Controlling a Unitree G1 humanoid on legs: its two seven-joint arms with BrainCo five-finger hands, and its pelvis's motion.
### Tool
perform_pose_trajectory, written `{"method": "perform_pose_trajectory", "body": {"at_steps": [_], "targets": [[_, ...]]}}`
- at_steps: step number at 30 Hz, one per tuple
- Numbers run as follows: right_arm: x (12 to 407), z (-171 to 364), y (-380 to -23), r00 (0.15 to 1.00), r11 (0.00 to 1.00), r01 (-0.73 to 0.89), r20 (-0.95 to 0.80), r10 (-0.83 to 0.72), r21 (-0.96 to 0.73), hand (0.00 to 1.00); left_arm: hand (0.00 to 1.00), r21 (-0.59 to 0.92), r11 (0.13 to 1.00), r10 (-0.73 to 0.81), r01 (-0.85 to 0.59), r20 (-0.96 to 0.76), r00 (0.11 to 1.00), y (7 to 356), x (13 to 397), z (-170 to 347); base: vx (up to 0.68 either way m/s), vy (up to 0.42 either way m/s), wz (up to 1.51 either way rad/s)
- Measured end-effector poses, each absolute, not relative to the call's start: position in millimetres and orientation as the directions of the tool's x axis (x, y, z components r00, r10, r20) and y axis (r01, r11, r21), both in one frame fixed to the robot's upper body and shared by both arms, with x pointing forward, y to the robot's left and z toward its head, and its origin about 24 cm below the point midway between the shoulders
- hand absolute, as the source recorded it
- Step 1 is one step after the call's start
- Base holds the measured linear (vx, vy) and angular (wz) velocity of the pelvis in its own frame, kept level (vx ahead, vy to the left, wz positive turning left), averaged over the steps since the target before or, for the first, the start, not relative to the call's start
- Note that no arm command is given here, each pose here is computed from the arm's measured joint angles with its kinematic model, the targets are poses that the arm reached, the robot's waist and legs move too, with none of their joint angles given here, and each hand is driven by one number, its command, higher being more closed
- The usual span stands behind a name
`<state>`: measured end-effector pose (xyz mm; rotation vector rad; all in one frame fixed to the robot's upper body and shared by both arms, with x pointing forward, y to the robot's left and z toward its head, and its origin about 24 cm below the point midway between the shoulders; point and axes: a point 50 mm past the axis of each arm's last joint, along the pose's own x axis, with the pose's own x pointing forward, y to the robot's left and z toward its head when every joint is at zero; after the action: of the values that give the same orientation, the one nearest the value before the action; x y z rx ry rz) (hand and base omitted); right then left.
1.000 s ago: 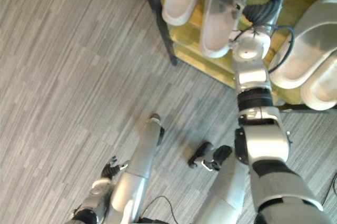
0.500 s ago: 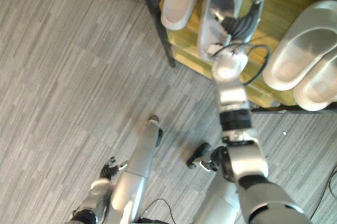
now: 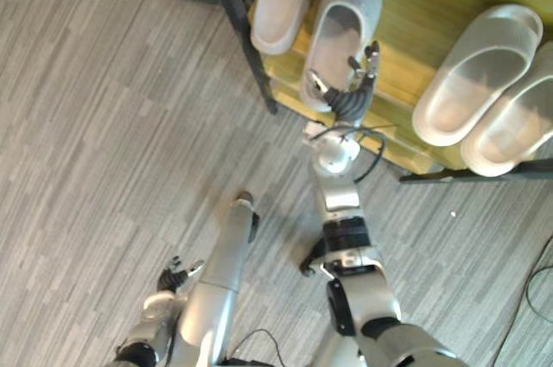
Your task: Organize the slippers on the shoe rack
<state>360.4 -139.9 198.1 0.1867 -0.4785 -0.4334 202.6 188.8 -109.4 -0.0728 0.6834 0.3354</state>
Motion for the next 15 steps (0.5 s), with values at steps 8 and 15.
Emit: {"method": "perform_pose_trajectory", "body": {"at_steps": [8,15], "targets": [[360.0,195.9,-141.0,0.818,0.893,0.292,0.394,-0.418,0.342,0.00,0.00,0.039,0.941,0.285,-0.336,-0.628,0.724,190.8,202.8,-108.9,0.00,0.034,0.01],[361.4,199.1,-143.8,0.821,0.884,0.274,0.386,-0.420,0.379,0.00,0.00,0.035,0.941,0.284,-0.337,-0.624,0.728,190.9,203.8,-107.9,0.00,0.034,0.04]]}}
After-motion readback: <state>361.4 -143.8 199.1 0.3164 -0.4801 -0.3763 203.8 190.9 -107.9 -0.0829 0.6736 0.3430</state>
